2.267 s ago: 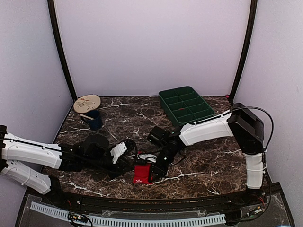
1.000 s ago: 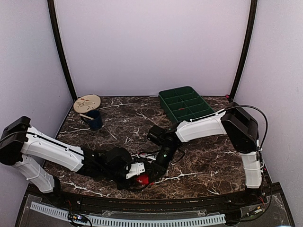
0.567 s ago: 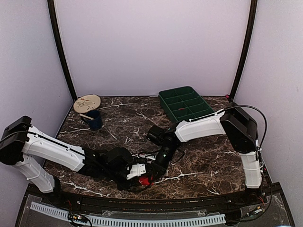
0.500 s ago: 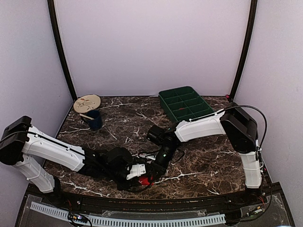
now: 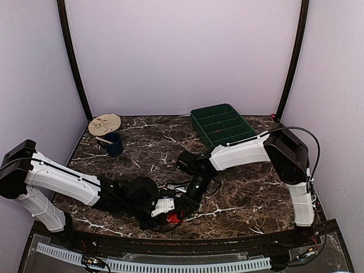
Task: Roll the socks
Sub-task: Roll the sock at the center of the board.
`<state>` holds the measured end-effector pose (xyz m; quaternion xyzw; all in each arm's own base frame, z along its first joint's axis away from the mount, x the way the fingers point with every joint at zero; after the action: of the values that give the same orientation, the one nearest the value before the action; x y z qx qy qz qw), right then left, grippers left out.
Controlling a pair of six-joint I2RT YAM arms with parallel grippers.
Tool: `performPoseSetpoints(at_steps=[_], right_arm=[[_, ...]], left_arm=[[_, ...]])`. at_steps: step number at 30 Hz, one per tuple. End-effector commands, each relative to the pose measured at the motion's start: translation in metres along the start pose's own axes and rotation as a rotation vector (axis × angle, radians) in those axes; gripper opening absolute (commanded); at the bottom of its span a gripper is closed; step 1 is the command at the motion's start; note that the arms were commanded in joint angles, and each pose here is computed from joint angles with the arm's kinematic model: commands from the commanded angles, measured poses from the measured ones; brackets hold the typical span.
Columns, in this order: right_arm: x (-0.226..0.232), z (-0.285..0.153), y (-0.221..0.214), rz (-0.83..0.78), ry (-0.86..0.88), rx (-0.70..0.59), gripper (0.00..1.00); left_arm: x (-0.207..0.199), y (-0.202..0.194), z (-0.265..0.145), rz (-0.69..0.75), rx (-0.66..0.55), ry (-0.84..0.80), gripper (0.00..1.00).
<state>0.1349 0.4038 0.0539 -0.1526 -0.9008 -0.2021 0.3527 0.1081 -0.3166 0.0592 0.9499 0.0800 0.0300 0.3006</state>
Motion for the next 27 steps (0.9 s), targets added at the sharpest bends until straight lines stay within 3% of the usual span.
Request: performPoseSetpoints(at_steps=[1,19,27], right_arm=[[-0.003,-0.002,0.004,0.003,0.007,-0.009,0.00],[-0.005,0.000,0.007,0.013,0.011,-0.005,0.00],[-0.009,-0.001,0.003,0.023,-0.001,-0.009,0.16]], left_arm=[[-0.008,0.005,0.000,0.001,0.005,-0.056,0.18],[-0.007,-0.010,0.014,-0.004,0.063,-0.058,0.05],[0.014,-0.007,0.010,-0.120,0.039,-0.125,0.01]])
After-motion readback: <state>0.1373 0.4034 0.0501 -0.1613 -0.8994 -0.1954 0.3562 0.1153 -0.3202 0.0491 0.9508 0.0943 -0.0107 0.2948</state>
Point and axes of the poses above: each gripper's point midway between its finger pads, its own z axis out along the fingers, its own x axis along the line the jaws close on, y = z × x, the point moved 3 cm from there along -z, back along the fingers, and after that the axes turned 1 degree about -z, right-handed, at the moved point
